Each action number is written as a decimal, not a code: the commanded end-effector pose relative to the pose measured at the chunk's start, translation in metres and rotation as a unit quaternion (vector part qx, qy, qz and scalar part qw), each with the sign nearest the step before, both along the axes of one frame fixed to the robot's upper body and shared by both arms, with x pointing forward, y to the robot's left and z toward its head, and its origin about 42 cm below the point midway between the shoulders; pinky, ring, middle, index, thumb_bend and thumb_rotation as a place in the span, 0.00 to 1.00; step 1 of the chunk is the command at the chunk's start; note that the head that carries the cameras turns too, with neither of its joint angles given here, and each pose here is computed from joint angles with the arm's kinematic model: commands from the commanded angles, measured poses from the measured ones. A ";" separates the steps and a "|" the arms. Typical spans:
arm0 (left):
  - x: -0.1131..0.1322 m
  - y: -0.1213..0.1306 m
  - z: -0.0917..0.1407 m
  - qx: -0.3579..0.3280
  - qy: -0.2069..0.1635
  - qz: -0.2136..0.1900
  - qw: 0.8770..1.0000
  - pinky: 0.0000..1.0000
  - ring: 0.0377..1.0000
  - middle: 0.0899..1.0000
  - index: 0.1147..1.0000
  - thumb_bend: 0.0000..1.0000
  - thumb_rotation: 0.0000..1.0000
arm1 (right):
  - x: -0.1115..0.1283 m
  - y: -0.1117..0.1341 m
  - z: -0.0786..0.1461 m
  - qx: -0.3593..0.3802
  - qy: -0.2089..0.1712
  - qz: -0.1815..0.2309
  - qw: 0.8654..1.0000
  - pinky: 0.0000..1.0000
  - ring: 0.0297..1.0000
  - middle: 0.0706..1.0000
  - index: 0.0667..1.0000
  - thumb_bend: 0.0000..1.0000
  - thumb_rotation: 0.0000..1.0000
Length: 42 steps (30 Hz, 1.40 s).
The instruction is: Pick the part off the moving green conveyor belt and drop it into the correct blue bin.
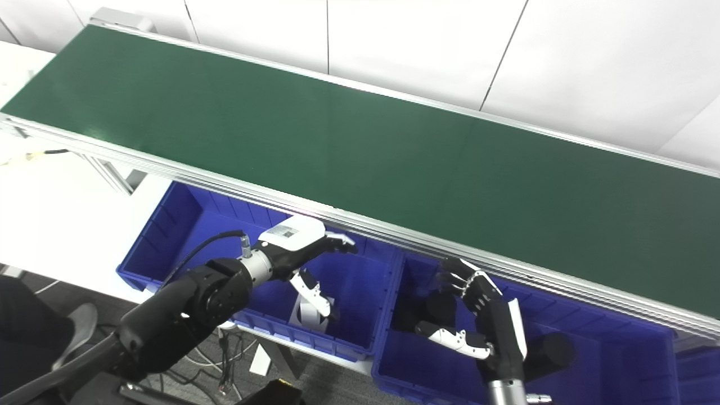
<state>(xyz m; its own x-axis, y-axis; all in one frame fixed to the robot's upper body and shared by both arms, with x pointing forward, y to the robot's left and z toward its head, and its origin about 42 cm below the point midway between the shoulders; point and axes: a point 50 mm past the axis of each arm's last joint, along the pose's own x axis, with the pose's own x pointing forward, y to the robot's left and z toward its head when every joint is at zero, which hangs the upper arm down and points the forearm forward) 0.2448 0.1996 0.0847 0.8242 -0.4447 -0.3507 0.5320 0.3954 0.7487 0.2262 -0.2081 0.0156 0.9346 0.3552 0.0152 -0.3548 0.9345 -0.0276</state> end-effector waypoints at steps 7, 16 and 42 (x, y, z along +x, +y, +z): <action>-0.034 -0.028 0.027 -0.263 -0.005 0.044 0.964 0.60 0.70 0.75 0.78 0.98 0.26 | 0.009 -0.004 0.006 0.003 -0.024 0.002 1.000 0.65 0.70 0.73 0.71 0.89 0.17; -0.029 -0.046 0.003 -0.409 -0.021 0.096 0.907 0.71 0.74 0.77 0.73 0.92 0.16 | 0.011 -0.007 -0.002 -0.001 -0.010 0.002 1.000 0.65 0.71 0.74 0.71 0.91 0.19; -0.027 -0.009 -0.080 -0.346 -0.007 0.110 0.932 0.70 0.75 0.77 0.73 0.94 0.11 | 0.001 0.047 -0.023 -0.055 0.013 -0.011 0.998 0.63 0.69 0.76 0.72 0.91 0.18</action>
<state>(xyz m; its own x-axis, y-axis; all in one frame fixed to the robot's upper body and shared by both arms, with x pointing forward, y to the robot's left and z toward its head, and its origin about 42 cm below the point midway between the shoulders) 0.2122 0.1903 -0.0049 0.9275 -0.3612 -0.0960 0.3734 0.8836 0.2826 0.2193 -0.1710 -0.0163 0.9364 0.3323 -0.1128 -0.3449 0.9308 -0.1214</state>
